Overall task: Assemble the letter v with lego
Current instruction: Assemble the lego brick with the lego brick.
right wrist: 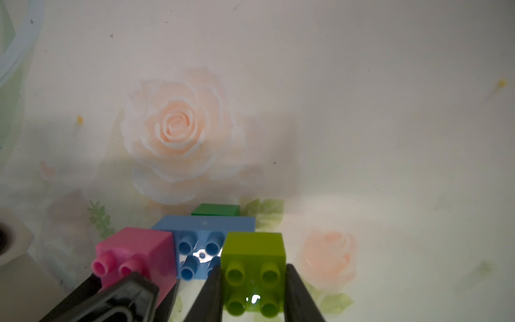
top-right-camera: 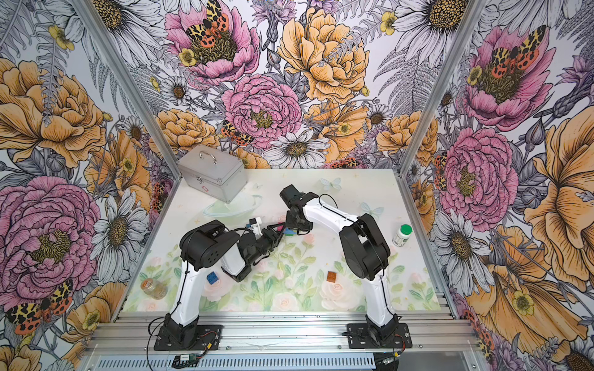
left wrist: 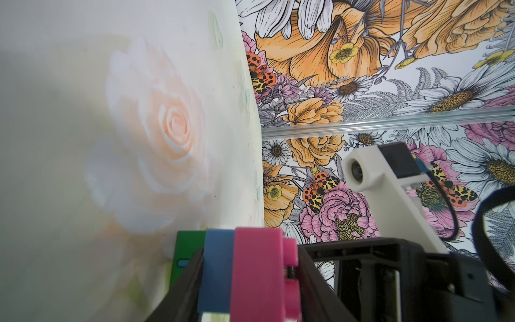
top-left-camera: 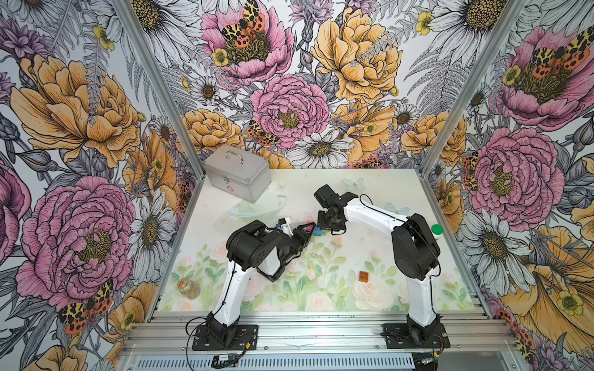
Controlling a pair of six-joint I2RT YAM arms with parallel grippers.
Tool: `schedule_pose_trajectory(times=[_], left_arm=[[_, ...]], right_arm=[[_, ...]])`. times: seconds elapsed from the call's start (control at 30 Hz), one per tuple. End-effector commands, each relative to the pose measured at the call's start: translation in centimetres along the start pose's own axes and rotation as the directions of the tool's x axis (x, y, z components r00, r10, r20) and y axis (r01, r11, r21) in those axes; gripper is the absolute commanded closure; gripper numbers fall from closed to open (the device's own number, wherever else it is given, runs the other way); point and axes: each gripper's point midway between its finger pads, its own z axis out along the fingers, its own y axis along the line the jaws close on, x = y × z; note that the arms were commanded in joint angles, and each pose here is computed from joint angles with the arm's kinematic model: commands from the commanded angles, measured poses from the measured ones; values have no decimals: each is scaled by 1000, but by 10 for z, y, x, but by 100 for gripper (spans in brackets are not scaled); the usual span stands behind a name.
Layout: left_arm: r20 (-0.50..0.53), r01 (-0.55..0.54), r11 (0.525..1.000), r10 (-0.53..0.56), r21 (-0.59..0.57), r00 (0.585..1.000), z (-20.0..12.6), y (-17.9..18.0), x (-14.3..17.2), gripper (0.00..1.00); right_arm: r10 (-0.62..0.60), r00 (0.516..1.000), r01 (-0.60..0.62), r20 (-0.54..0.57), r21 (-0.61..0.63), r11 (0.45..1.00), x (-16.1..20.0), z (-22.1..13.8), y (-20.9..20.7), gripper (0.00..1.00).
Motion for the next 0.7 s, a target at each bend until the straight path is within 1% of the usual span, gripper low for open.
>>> schedule_pose_trajectory(times=[0.0, 0.4, 0.67], left_arm=[[-95, 4, 956, -34, -295, 995, -38, 103, 27, 62], [-94, 29, 929, -69, -370, 993, -62, 125, 33, 52], [-93, 49, 918, -92, -394, 991, -68, 132, 36, 47]], right_arm=[[-2, 994, 5, -111, 24, 1000, 28, 39, -2, 98], [-10, 993, 15, -114, 44, 999, 24, 40, -2, 98], [-5, 994, 13, -111, 67, 998, 20, 38, -6, 98]])
